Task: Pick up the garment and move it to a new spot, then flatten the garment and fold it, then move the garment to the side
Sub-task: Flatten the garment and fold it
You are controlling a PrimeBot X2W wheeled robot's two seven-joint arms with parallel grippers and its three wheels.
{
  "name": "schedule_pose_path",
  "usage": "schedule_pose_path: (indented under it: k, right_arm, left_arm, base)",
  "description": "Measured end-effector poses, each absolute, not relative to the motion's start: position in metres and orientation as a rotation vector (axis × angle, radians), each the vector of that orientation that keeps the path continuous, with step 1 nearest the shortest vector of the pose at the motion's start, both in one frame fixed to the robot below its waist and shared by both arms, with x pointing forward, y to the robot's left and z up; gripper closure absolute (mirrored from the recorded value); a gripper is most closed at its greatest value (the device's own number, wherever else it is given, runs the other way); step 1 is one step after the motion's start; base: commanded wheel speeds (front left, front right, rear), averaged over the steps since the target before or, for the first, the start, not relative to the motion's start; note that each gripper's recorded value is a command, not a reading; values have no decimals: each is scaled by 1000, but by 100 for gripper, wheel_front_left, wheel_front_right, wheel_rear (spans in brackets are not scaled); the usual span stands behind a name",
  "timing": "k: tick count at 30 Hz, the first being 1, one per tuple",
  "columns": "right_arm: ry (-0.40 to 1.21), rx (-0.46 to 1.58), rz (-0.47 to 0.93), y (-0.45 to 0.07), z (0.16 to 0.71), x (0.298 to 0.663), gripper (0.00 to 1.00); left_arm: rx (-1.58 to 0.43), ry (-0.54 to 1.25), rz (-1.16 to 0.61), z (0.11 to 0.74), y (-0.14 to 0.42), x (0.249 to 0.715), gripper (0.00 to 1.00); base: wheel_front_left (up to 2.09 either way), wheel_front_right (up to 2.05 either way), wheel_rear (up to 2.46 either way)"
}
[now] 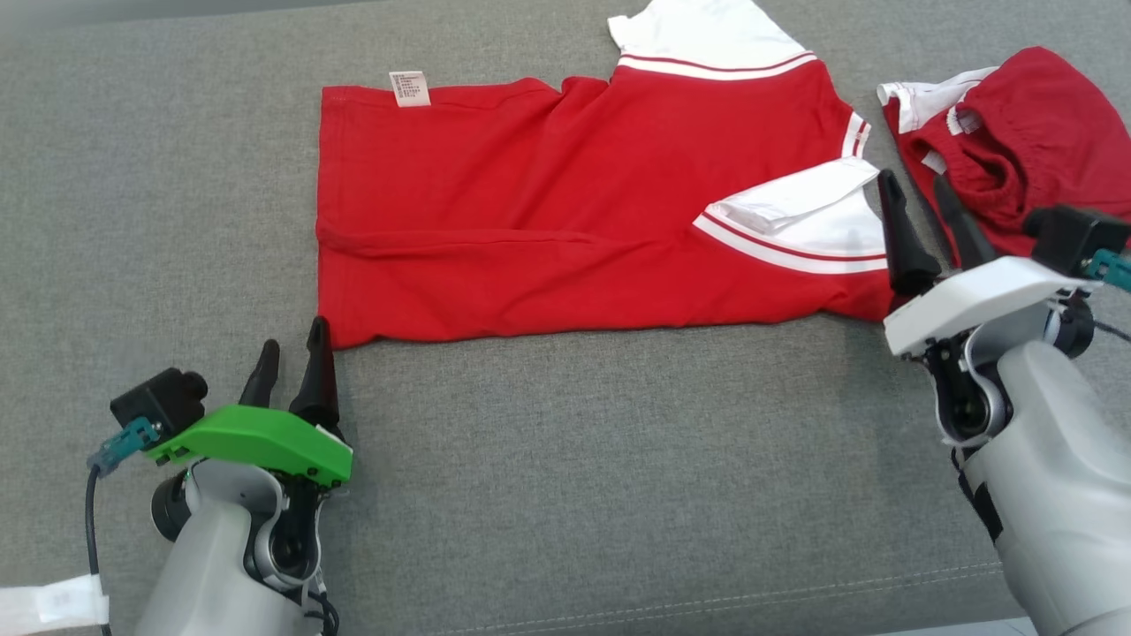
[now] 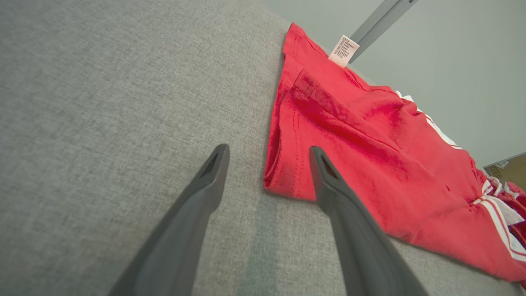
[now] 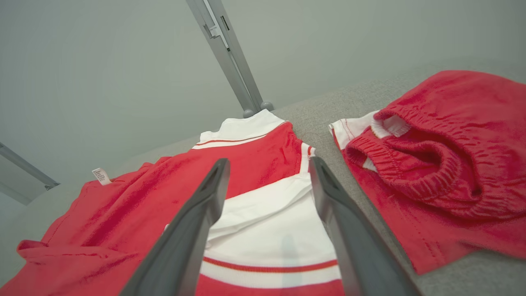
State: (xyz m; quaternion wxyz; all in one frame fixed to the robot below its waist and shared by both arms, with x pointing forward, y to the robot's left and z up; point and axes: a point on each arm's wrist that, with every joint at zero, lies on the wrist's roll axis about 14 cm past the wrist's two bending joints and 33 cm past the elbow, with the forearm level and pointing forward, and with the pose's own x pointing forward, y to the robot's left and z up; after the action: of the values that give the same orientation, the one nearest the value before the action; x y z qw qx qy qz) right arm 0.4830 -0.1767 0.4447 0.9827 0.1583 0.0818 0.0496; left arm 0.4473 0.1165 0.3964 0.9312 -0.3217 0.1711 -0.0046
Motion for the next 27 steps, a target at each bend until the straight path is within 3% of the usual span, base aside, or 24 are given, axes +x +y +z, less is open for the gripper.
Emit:
schedule_pose_path:
  k: [14, 27]
  right_arm:
    - [280, 543, -42, -175, 398, 404, 0]
    - [356, 590, -81, -174, 376, 396, 0]
  left_arm:
    - [-810, 437, -53, 389, 91, 415, 0]
    - [-868, 468, -55, 388, 83, 417, 0]
  base:
    - [0, 0, 0]
    - [0, 0, 0]
